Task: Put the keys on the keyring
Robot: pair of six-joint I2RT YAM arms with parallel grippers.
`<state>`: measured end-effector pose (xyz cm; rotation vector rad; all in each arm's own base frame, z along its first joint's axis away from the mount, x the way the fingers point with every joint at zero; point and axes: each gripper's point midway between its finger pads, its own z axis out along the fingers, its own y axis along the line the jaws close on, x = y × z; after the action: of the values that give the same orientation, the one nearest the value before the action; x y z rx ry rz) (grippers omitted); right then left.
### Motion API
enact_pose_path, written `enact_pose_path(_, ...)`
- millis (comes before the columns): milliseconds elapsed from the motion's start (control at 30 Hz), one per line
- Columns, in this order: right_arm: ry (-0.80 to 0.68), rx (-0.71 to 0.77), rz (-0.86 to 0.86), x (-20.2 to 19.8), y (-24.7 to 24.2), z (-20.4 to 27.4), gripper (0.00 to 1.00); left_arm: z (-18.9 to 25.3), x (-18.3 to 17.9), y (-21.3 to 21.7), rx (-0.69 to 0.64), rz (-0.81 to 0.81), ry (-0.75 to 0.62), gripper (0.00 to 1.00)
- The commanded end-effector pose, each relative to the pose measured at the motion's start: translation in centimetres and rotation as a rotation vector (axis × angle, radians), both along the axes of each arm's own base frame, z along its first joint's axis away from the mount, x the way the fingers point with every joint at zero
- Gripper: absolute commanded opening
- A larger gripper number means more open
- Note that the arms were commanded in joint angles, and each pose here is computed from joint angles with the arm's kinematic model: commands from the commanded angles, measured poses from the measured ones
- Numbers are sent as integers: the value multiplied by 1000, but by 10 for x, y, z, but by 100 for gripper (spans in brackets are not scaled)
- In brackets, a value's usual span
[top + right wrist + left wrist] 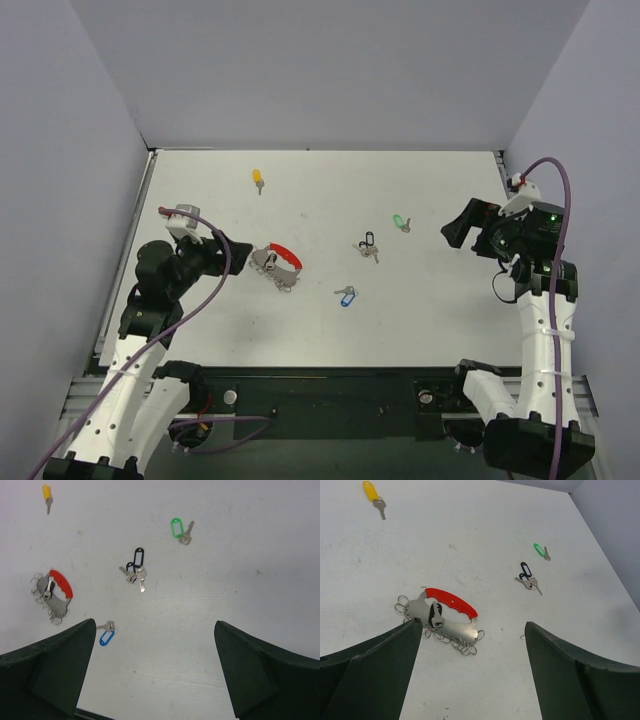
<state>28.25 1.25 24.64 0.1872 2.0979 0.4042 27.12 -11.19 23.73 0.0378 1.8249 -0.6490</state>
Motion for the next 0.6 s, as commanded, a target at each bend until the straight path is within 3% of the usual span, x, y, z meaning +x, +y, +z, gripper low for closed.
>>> enact_pose_path(0,-10,35,297,-3,34,-10,99,9,4,-6,-68,-21,-27,95)
enact_pose_path(100,-1,102,600,-20,71,-10,98,6,3,-11,-78,-50,-11,97)
enact_pose_path(133,73,68,708,-34,82,-26,97,6,3,-11,-79,-48,-10,97)
enact_pose_path(300,113,-345,1080,-58,106,-58,95,0,4,-16,-72,-82,19,97)
enact_pose_path(400,87,-458,1312,-76,122,-78,92,-6,4,-19,-67,-102,45,97)
enact_pose_path(567,96,-558,1435,-65,126,-92,87,-11,6,-20,-62,-116,68,96)
